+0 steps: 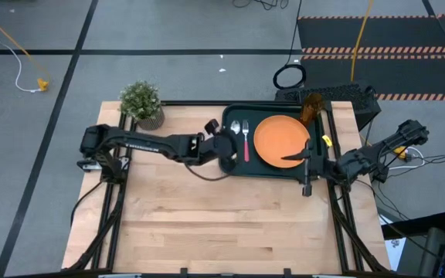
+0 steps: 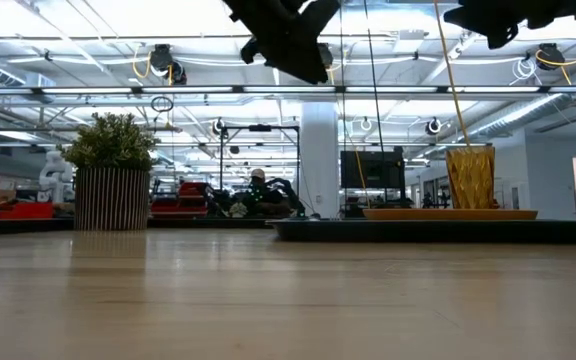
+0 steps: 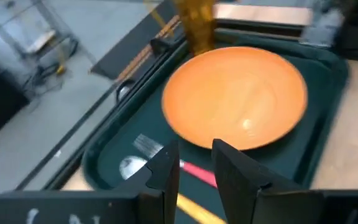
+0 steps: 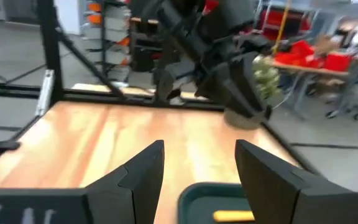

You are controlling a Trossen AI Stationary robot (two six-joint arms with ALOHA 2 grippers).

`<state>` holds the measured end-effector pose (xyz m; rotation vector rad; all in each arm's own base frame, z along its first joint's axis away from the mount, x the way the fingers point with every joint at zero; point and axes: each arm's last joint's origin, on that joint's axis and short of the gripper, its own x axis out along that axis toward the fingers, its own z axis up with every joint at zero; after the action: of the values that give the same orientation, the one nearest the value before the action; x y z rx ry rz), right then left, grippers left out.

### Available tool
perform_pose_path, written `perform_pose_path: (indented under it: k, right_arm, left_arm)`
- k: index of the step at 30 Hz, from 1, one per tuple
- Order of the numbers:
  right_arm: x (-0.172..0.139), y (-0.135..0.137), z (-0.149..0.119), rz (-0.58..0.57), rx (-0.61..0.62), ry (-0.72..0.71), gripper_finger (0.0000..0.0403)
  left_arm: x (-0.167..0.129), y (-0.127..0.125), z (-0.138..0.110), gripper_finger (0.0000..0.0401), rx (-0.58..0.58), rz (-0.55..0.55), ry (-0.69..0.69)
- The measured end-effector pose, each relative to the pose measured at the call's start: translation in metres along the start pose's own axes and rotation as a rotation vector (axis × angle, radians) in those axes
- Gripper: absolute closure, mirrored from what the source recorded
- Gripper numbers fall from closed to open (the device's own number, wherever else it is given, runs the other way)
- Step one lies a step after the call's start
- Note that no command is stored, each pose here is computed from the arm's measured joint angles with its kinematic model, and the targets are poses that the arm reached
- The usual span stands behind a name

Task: Pick and place plate/cup/fork/spoon on tray
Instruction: Return to Home Position

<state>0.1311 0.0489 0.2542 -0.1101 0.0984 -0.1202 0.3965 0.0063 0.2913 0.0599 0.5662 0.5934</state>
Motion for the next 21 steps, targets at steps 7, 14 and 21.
perform_pose_path:
  k: [7, 14, 21]
  right_arm:
    - [-0.001, 0.006, -0.005, 0.196, 0.015, 0.046, 0.0211]
    - [-0.001, 0.008, -0.012, 0.264, -0.010, 0.094, 0.0234]
    - [-0.001, 0.009, -0.024, 0.263, -0.030, 0.093, 0.0298]
  left_arm:
    - [0.003, -0.016, -0.031, 0.0302, 0.040, -0.183, -0.025]
    - [-0.012, -0.012, -0.059, 0.0306, -0.004, -0.303, -0.227]
    - [-0.031, -0.001, -0.099, 0.0359, -0.013, -0.412, -0.317]
